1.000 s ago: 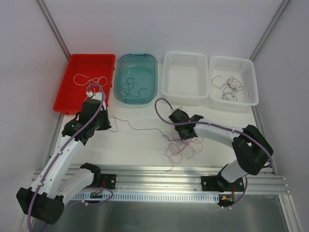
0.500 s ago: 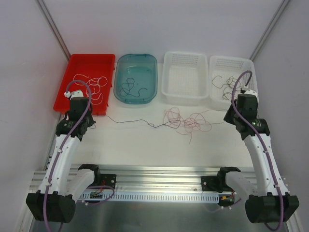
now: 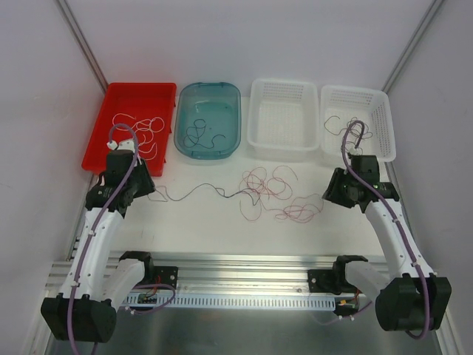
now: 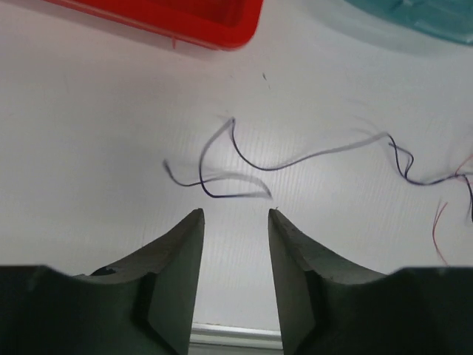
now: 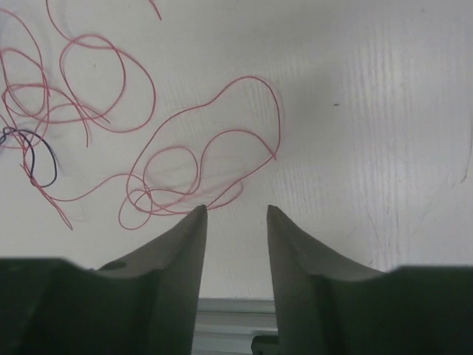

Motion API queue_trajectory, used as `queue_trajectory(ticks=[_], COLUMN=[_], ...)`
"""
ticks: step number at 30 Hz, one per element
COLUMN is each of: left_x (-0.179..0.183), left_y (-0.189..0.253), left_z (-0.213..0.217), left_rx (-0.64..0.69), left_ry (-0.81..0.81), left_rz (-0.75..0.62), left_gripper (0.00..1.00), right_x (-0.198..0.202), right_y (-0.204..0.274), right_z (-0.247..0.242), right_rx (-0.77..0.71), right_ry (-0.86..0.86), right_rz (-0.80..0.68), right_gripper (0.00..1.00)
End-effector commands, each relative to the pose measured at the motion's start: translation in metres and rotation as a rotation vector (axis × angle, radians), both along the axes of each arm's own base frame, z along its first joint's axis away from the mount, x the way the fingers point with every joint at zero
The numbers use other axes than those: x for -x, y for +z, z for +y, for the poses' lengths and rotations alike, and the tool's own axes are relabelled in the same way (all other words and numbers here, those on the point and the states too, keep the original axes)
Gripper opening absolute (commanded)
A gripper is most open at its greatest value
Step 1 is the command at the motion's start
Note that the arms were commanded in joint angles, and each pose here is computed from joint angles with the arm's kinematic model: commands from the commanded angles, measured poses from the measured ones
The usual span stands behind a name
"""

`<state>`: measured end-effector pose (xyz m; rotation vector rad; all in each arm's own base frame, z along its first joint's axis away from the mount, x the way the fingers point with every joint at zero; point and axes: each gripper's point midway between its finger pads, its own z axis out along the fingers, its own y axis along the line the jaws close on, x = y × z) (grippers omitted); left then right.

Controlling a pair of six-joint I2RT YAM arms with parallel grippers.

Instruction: Untangle the cables

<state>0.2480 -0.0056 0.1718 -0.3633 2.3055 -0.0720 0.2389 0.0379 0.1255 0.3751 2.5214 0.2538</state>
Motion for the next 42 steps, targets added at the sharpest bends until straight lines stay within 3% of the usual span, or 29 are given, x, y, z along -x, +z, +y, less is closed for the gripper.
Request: queue_trajectory(ticks=[1, 3, 6, 11, 15, 17, 20, 22, 30, 42], left_x=[0.006, 0.009, 0.012, 0.013, 0.005, -0.008, -0.028, -0.036, -0.080, -0.088], left_y=[-0.016, -0.016, -0.010, -0.014, -0.025, -0.033, -0.046, -0.055, -0.080, -0.134], left_z=[-0.027, -0.035, -0.054, -0.097, -0.133, -0.150, -0.165, -0.166, -0.182, -0.203], left_rx=[0.107, 0.144, 0.223, 0.234, 0.251, 0.267, 0.381, 0.389, 0.347, 0.327], left_ry=[-0.115, -0.145, -0.205, -0.345, -0.314, -0.291, -0.149, -0.087, 0.088, 0.167], left_rz=[0.046, 0.047, 0.041, 0.088, 0.135, 0.097, 0.054, 0.035, -0.002, 0.107], left_gripper=[0.41, 0.56, 0.70, 0.80, 0.81, 0.80, 0.78, 0.78, 0.74, 0.67], right_x=[0.006, 0.007, 0.008, 0.008, 0.008, 0.007, 0.009, 0.014, 0.017, 0.015], right_y=[-0.003, -0.002, 0.002, 0.007, 0.009, 0.007, 0.002, -0.001, -0.012, -0.024], right_z=[0.017, 0.019, 0.028, 0.062, 0.086, 0.098, 0.114, 0.125, 0.149, 0.181], right_rx=[-0.022, -0.012, -0.015, -0.038, -0.031, -0.031, -0.038, -0.040, -0.016, 0.004], right_ry=[0.079, 0.096, 0.133, 0.255, 0.313, 0.328, 0.354, 0.387, 0.419, 0.479], right_rz=[0.007, -0.003, -0.030, -0.085, -0.103, -0.107, -0.101, -0.092, -0.092, -0.089], right_gripper=[0.45, 0.56, 0.68, 0.84, 0.90, 0.91, 0.91, 0.91, 0.93, 0.94])
